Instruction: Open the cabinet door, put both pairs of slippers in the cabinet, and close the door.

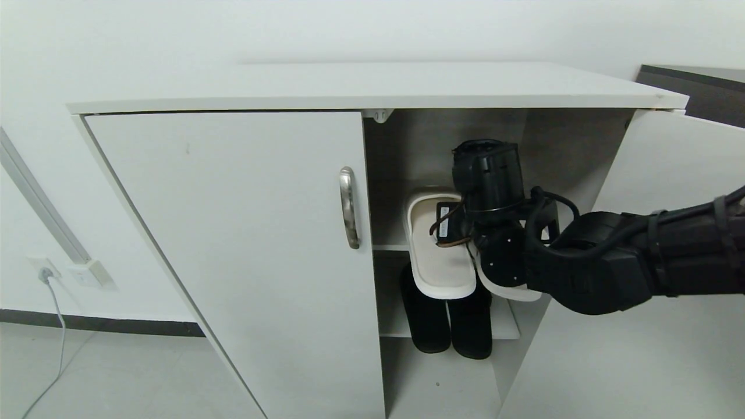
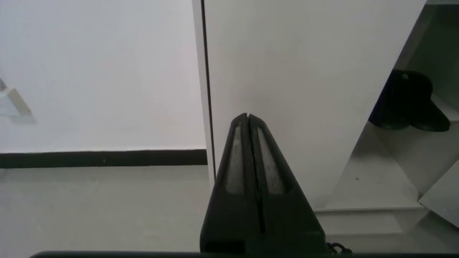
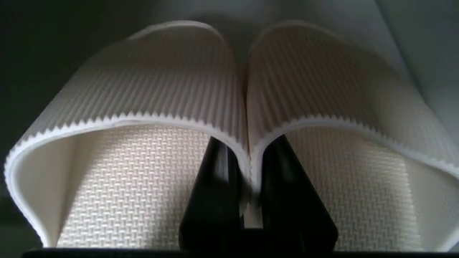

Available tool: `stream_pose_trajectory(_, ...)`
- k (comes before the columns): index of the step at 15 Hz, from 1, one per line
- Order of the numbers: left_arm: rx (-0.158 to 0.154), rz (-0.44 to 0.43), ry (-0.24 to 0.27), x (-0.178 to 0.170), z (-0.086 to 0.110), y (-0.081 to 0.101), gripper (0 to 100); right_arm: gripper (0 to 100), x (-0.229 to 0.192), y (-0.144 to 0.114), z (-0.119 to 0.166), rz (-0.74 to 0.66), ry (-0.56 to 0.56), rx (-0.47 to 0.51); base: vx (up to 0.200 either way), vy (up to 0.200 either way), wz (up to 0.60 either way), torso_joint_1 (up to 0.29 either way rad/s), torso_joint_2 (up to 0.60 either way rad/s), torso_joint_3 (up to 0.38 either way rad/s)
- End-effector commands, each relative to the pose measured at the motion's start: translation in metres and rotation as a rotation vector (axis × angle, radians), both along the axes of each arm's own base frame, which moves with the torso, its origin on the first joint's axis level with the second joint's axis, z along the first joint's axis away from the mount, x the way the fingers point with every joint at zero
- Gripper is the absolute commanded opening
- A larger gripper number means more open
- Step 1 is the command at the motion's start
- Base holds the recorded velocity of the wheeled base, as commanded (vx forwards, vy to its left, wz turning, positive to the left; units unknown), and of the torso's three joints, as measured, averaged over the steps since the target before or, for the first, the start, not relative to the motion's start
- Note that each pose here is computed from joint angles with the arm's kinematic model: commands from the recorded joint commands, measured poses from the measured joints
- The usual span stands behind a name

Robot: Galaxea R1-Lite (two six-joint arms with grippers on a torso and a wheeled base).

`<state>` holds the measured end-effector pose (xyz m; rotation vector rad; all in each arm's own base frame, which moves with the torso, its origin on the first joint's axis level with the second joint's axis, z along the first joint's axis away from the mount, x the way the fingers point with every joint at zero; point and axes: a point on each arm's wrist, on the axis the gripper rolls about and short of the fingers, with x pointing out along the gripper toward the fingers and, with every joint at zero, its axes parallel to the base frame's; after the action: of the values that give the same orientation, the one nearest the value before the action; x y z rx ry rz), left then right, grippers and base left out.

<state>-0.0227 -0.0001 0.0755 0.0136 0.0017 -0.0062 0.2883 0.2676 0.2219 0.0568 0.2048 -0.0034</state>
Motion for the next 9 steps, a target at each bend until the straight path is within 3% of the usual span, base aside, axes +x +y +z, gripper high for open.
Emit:
stream_pose_trajectory(1,0.000,-0.001,0.000,0.000,0.000,0.000,0,0,0.021,0.003,-0.008,-0.024,0.002,-0.006,0.000,0.000,0.00,0.000,0.00,0.000)
stream_pose_trajectory(9,-0.001,0.000,0.000,0.000,0.000,0.000,0,0,0.039,0.006,0.009,-0.041,0.001,-0.007,0.000,0.000,0.00,0.000,0.00,0.000)
